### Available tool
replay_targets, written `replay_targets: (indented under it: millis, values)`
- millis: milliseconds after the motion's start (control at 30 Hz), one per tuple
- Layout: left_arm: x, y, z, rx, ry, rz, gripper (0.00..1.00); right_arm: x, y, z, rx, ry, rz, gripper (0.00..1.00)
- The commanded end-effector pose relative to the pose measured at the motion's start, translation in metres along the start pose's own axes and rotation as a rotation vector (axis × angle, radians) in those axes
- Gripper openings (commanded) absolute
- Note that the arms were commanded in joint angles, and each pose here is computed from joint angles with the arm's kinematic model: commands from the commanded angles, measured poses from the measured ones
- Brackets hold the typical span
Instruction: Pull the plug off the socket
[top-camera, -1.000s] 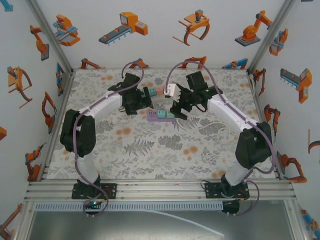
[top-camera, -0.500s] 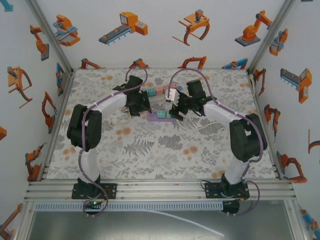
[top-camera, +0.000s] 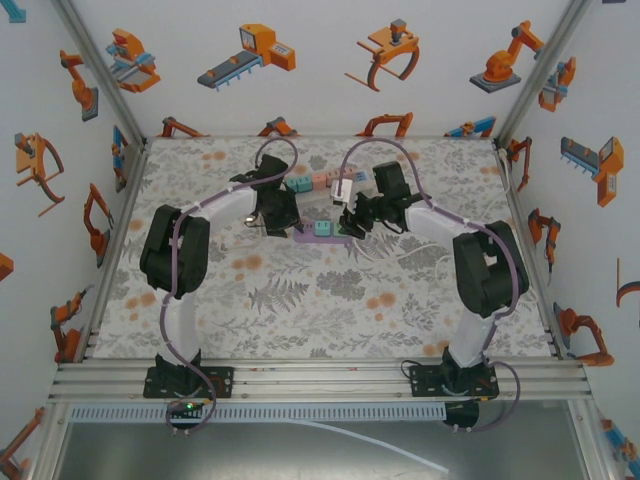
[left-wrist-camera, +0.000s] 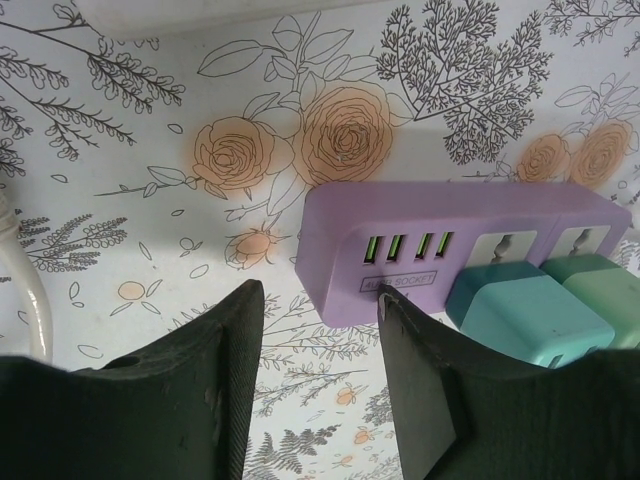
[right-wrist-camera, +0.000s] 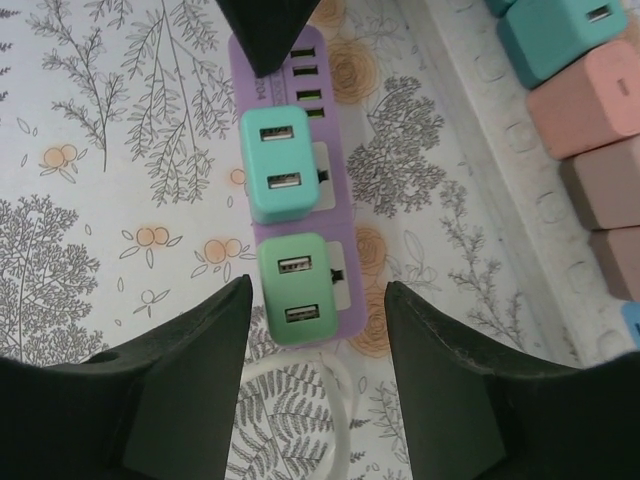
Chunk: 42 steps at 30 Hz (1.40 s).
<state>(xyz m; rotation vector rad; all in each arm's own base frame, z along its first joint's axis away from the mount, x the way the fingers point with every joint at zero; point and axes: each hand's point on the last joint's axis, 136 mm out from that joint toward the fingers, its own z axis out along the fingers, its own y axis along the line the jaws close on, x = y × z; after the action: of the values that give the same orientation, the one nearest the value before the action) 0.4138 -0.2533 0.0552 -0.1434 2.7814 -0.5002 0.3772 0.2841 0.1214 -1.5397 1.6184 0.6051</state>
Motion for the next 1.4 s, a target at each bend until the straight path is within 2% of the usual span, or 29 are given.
replay_targets:
  millis: [0, 200, 333, 500, 600, 767, 900, 1133, 1367]
  values:
    - [0.008, 0.003, 0.006, -0.008, 0.037, -0.008, 0.48, 0.005, 0.008, 0.003, -0.057, -0.004, 0.022, 0.50]
    - [0.017, 0.012, 0.011, -0.029, 0.060, -0.023, 0.47, 0.007, 0.008, 0.005, -0.063, 0.004, 0.018, 0.44]
    - [0.023, 0.018, 0.015, -0.043, 0.075, -0.024, 0.44, 0.005, 0.007, 0.006, -0.065, -0.007, 0.013, 0.43]
    - [0.031, 0.023, 0.020, -0.056, 0.094, -0.037, 0.44, 0.004, 0.006, 0.010, -0.074, -0.025, 0.009, 0.42]
    - [0.033, 0.023, 0.021, -0.053, 0.097, -0.042, 0.43, 0.003, 0.005, 0.013, -0.082, -0.029, 0.011, 0.38]
    - [0.032, 0.024, 0.019, -0.055, 0.094, -0.041, 0.43, 0.005, 0.004, 0.015, -0.081, -0.024, 0.009, 0.38]
    - [0.034, 0.026, 0.021, -0.062, 0.099, -0.042, 0.43, 0.001, 0.005, 0.014, -0.089, -0.041, -0.004, 0.29]
    - [0.041, 0.049, 0.024, -0.173, 0.104, -0.061, 0.37, -0.015, 0.007, 0.004, -0.096, -0.074, -0.029, 0.23]
    - [0.050, 0.061, 0.030, -0.211, 0.122, -0.070, 0.35, -0.025, 0.010, -0.001, -0.109, -0.106, -0.038, 0.20]
